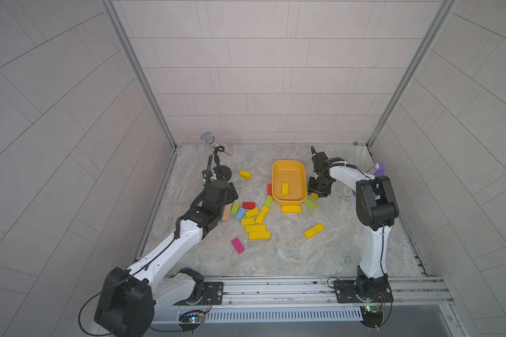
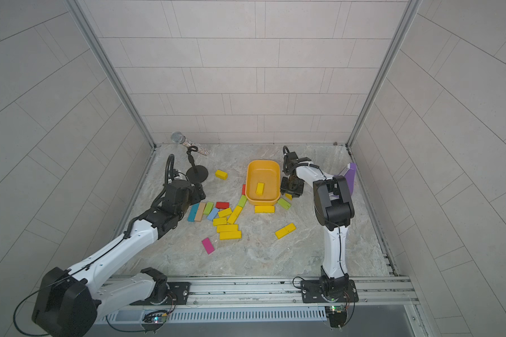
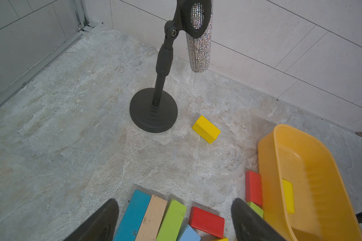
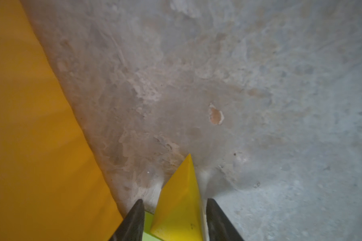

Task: Pick out the yellow building blocks
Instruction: Pick up the building block from the center of the board.

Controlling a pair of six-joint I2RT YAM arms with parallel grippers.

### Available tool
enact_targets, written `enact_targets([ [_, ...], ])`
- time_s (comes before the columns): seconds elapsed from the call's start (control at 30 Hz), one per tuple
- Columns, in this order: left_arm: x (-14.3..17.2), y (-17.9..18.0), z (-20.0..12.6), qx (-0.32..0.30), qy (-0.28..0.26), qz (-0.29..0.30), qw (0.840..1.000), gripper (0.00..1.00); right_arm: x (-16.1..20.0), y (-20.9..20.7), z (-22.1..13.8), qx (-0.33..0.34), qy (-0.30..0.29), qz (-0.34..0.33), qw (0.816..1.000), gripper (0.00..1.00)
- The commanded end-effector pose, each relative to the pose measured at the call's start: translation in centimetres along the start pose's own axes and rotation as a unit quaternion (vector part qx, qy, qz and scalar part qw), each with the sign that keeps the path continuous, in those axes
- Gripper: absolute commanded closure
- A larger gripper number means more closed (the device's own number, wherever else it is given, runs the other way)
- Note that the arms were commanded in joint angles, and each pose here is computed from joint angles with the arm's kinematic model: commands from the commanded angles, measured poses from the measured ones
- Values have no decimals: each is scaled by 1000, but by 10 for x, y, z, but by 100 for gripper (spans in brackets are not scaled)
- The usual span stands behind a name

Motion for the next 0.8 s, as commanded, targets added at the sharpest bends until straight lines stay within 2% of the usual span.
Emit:
enact_targets([
  [0.0,0,8,-2,-12,-6,-8,1000,11,5,-7,1,26,14,-4,1000,52],
  [0.2,-1,9,-2,-14,-7,-9,1000,11,6,-13,2,43,16,-9,999,58],
  [0.4,1,11,-1,-17,-3,-10,1000,11,8,-13,-1,43,14,-11,999,71],
  [0.5,2,12,-1,-18,-2,-12,1000,11,8,-14,-6,42,8,-11,999,74],
  [0.77,3,12,-1,-17,-1,-11,1000,11,3,-20,-52,61,-50,-10,997,77],
])
Point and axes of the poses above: each gripper's point midway between its finger pads, its own z axis out along the fingers, its own y axis along the line the jaws close on, x = y × z, the point moved 2 cm from there along -z, back along the fingers, and after that the axes turned 6 degrees about -z, right-handed, at the moved point
